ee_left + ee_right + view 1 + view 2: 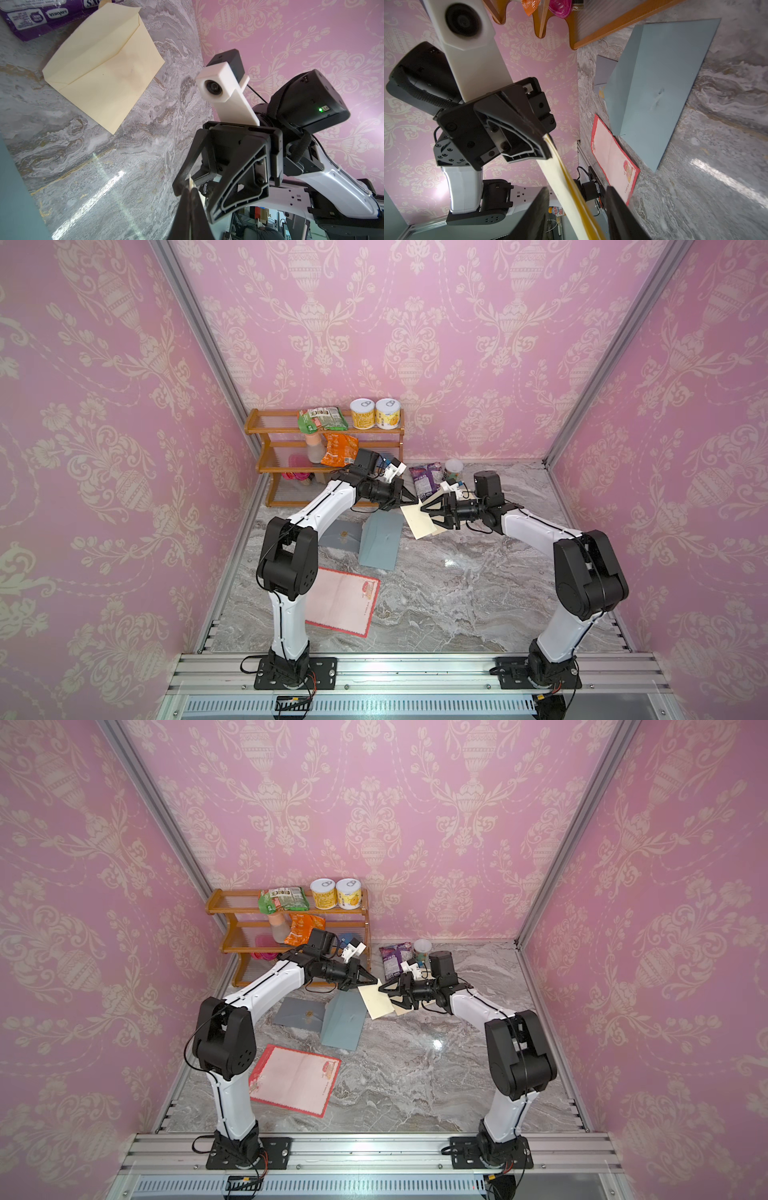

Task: Fold the letter paper in half and place it into the envelope
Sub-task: Fold the letter paper at the center of the board.

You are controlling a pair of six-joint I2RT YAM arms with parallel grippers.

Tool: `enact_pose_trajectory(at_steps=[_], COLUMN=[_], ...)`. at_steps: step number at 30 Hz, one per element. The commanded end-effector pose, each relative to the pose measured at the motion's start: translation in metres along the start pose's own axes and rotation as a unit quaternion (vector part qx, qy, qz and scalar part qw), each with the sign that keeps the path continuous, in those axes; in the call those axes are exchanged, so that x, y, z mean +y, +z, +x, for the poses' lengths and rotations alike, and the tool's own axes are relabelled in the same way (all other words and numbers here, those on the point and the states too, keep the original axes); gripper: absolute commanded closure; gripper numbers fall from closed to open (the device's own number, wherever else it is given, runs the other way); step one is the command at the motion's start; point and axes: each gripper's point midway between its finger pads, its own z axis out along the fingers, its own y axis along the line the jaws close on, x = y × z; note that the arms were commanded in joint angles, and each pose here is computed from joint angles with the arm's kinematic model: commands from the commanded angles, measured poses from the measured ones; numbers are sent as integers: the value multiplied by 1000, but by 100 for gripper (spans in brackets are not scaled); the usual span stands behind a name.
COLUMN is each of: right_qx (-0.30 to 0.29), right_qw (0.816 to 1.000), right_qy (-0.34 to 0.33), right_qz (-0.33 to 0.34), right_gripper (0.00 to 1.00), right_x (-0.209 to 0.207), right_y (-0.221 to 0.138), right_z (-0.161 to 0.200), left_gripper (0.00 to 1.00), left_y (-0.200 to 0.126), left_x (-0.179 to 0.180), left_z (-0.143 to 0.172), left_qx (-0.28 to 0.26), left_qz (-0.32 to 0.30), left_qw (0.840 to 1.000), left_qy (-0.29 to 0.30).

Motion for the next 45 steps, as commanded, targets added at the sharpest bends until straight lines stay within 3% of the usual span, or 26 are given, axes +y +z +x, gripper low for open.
enact_pose_trajectory(at_steps=[1, 9, 17, 30, 35, 39, 43, 45], right_qx=[24, 24, 2, 11, 19, 22, 24, 28], right_qw=[1000, 999, 997, 999, 999, 999, 998, 998], right_qy=[-19, -27, -47, -53, -38, -33, -29, -28], right_qz=[-5, -6, 66, -3, -29, -36, -47, -56], right_gripper=[56, 46, 10, 2, 14, 29, 56, 63], right_x=[7, 7, -12, 7, 5, 3, 6, 8], right_y=[1, 9, 4, 12, 15, 16, 17, 18], right_z=[11, 10, 0, 1, 7, 10, 11, 12], left_gripper=[100, 100, 100, 100, 100, 100, 100, 100], left_y=[0, 6, 7, 10, 13, 13, 14, 15], left_x=[-2, -7, -13, -16, -12, -9, -5, -2], left_z=[7, 3, 10, 10, 8, 7, 7, 7], left_qx=[15, 15, 30, 34, 35, 34, 35, 36], left_qz=[14, 29, 38, 51, 48, 45, 41, 38], left_qw=[1000, 999, 999, 998, 998, 998, 998, 999], left_qy=[7, 1, -3, -8, -10, -11, -10, -10])
